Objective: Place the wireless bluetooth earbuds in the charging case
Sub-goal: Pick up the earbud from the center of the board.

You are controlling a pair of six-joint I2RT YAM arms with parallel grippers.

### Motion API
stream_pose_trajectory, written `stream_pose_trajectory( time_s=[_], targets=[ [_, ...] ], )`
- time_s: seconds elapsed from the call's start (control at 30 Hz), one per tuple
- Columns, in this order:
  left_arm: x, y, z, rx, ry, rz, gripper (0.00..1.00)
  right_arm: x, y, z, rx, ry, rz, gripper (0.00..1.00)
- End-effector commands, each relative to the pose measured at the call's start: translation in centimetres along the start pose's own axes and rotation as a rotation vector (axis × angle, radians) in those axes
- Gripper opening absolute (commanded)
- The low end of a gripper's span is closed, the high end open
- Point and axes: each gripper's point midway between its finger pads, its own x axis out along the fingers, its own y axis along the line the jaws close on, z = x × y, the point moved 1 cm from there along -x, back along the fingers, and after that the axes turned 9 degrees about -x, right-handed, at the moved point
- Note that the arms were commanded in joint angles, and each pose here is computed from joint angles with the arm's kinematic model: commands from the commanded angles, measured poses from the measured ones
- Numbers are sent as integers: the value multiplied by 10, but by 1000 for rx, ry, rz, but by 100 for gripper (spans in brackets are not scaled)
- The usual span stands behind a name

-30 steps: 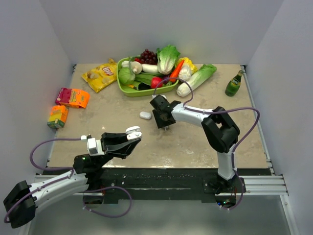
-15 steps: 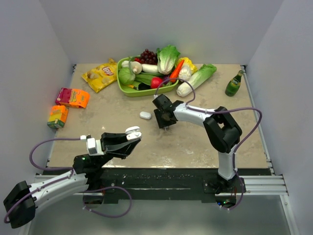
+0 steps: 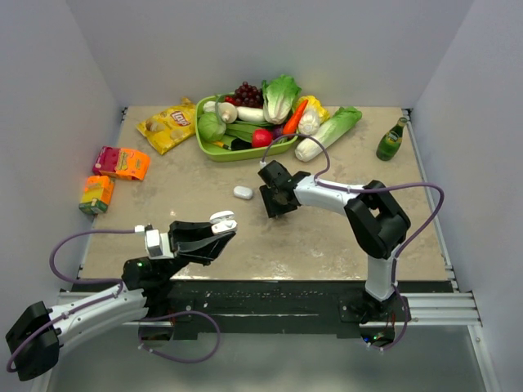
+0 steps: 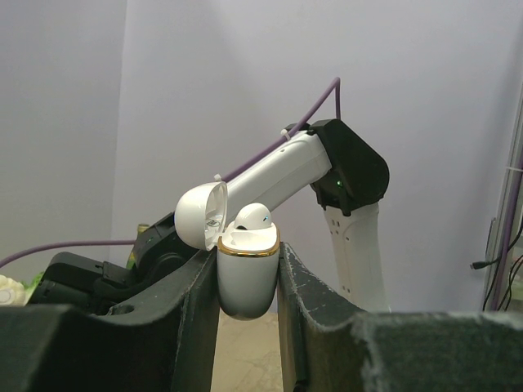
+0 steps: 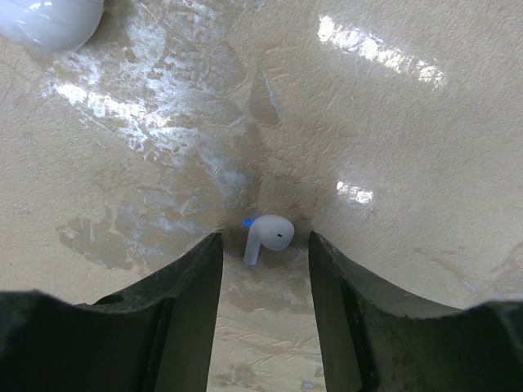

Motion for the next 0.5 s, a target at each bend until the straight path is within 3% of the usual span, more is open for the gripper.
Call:
stream_pose_trajectory(
  time_s=[0.0,0.47],
  targets=[
    [-22,-18,20,3,-135,-82,0,13,2,-24,4,94,10,49],
    [-23,-17,20,7,-137,-75,0,21,4,-21,0,106,8,49]
  ],
)
